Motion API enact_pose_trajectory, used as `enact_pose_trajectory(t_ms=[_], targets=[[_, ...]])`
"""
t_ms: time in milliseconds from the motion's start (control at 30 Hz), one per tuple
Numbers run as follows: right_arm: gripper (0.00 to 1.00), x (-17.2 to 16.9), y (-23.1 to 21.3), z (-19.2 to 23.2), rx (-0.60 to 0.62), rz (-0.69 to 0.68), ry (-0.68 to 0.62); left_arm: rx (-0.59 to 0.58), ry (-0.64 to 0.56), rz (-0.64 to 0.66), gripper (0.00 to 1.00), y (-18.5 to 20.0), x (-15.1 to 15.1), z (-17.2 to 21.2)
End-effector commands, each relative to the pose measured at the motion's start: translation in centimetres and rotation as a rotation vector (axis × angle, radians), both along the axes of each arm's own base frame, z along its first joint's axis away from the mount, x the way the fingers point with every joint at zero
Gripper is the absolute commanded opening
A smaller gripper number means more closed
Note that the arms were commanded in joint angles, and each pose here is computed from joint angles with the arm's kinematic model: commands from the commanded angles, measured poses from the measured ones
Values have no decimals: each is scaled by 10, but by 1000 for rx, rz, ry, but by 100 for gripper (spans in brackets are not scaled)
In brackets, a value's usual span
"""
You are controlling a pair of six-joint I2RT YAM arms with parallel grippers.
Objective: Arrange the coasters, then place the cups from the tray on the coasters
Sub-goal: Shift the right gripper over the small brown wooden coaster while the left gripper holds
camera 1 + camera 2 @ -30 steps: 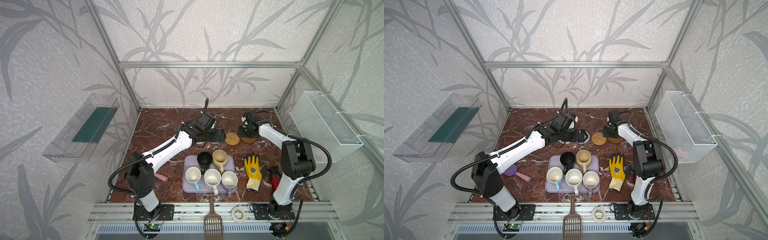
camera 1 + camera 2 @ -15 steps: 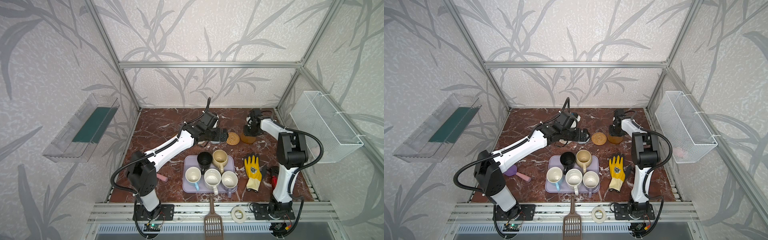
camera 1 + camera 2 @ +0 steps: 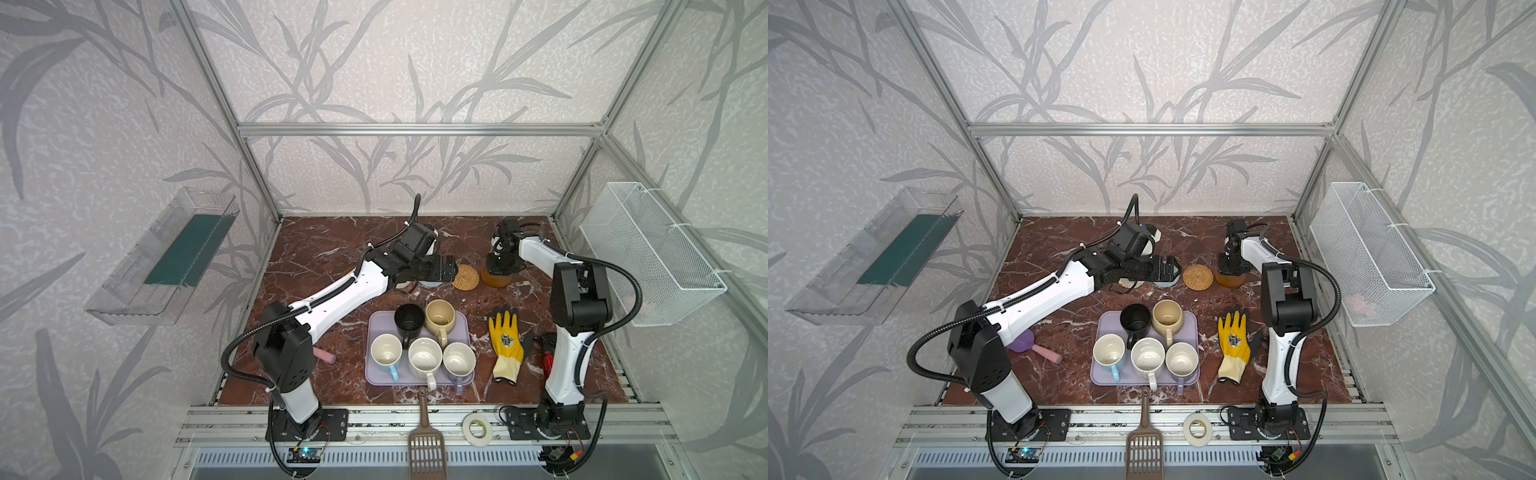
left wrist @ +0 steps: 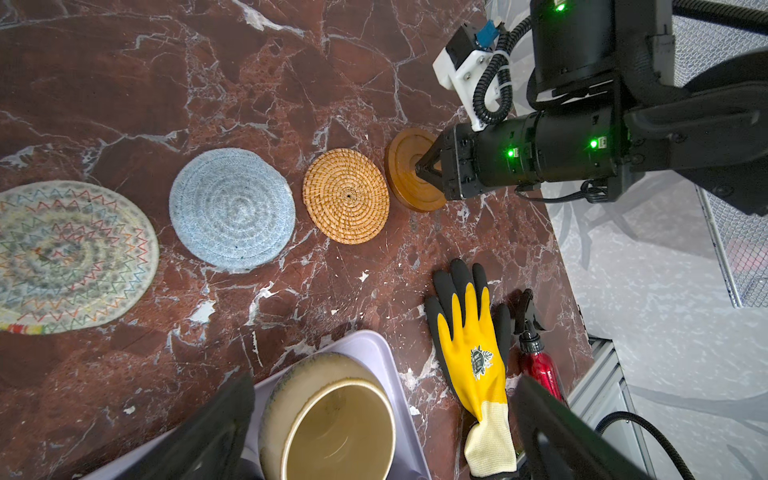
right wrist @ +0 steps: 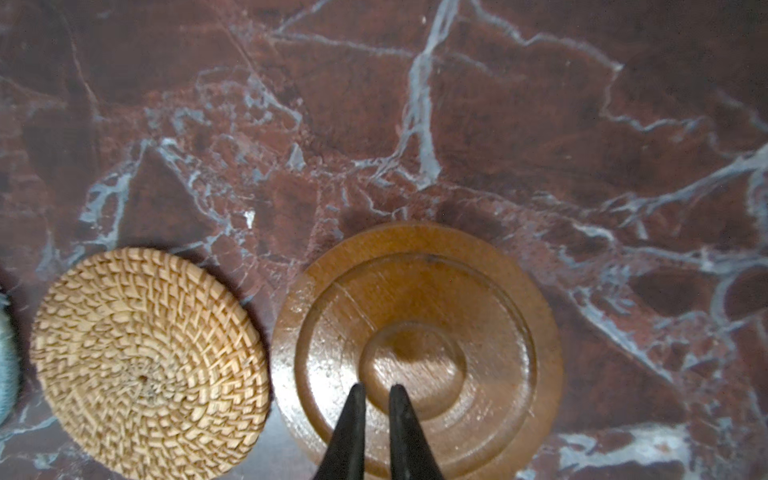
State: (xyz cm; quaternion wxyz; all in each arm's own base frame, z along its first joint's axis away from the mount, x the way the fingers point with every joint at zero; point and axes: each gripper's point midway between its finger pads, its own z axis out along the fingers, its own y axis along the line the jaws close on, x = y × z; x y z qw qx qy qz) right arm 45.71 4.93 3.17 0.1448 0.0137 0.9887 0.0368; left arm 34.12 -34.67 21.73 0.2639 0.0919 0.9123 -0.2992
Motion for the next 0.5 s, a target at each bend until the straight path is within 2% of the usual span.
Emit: enact_pose_trajectory(t_ms=[0, 467], targets=[[15, -4, -2, -7, -14, 9, 38, -3, -2, 11, 99, 2, -1, 1], [14, -20, -6, -12, -32, 4, 81, -19, -7, 18, 99, 3, -3, 3]])
